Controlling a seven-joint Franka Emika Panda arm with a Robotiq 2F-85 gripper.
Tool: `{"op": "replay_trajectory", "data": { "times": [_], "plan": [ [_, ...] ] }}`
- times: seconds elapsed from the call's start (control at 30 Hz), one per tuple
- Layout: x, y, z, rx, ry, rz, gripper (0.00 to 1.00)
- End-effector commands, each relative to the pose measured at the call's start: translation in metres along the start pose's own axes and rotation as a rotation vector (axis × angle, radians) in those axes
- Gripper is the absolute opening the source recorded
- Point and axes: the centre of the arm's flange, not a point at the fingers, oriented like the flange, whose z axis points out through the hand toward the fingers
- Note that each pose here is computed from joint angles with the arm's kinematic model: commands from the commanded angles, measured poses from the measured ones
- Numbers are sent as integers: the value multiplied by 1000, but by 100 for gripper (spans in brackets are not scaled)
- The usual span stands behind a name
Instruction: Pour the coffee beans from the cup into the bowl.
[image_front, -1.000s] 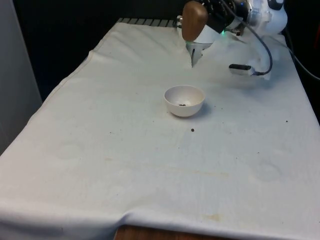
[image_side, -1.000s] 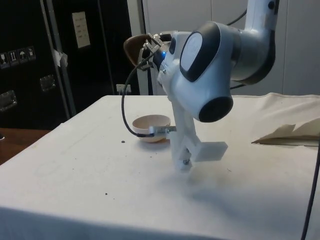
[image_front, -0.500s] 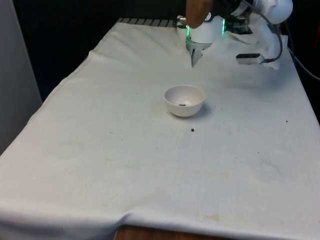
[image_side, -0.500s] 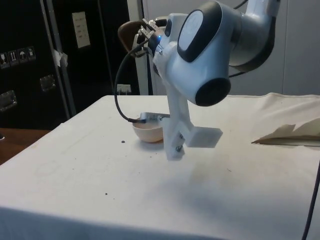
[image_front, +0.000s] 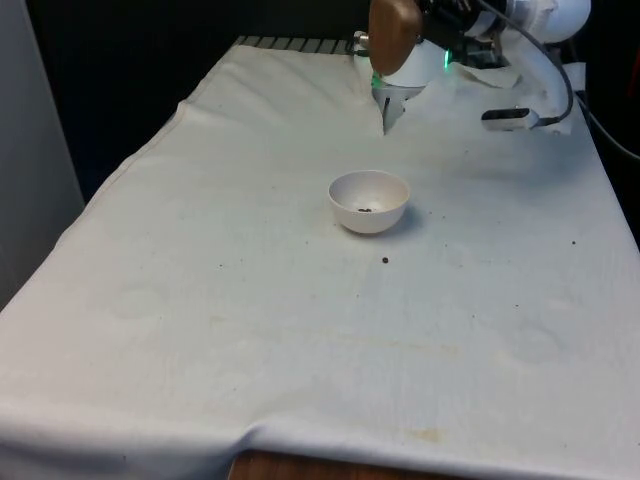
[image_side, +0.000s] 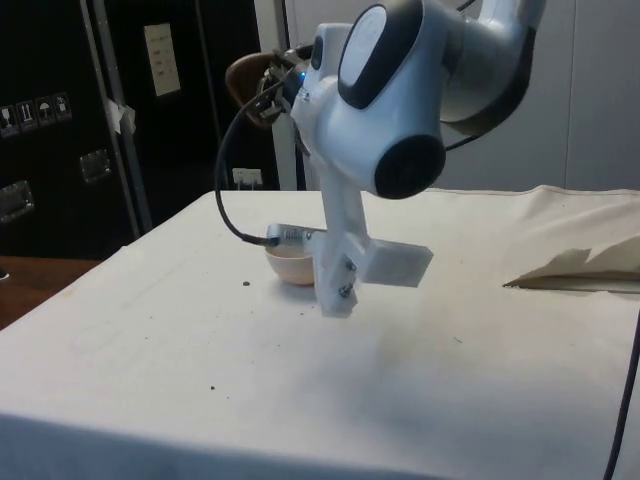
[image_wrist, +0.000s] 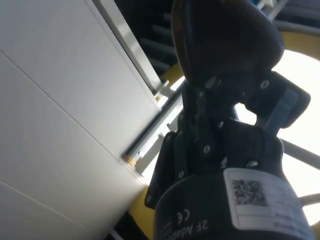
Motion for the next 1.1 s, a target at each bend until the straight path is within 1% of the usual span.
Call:
{"op": "replay_trajectory", "data": {
  "times": [0.0,0.17,0.2,0.23,0.27,0.43,0.53,0.57,0.6,0.8,0.83,0.87,1.07],
  "plan": [
    [-1,-5,2,13,-13,-10,3],
    [0,-19,7,30,-33,-43,3],
    [0,-20,9,30,-36,-49,3],
    [0,-20,7,18,-31,-43,3],
    [0,-22,9,31,-39,-54,3],
    [2,-28,13,41,-57,-74,3],
    [4,-30,17,51,-74,-85,3],
    [4,-30,17,37,-64,-81,3],
    [4,-31,18,54,-79,-88,3],
    [3,-35,25,80,-114,-98,3],
    [3,-34,23,65,-98,-92,3],
    [3,-36,26,84,-120,-99,3],
    [3,-39,36,110,-155,-106,3]
  ]
}}
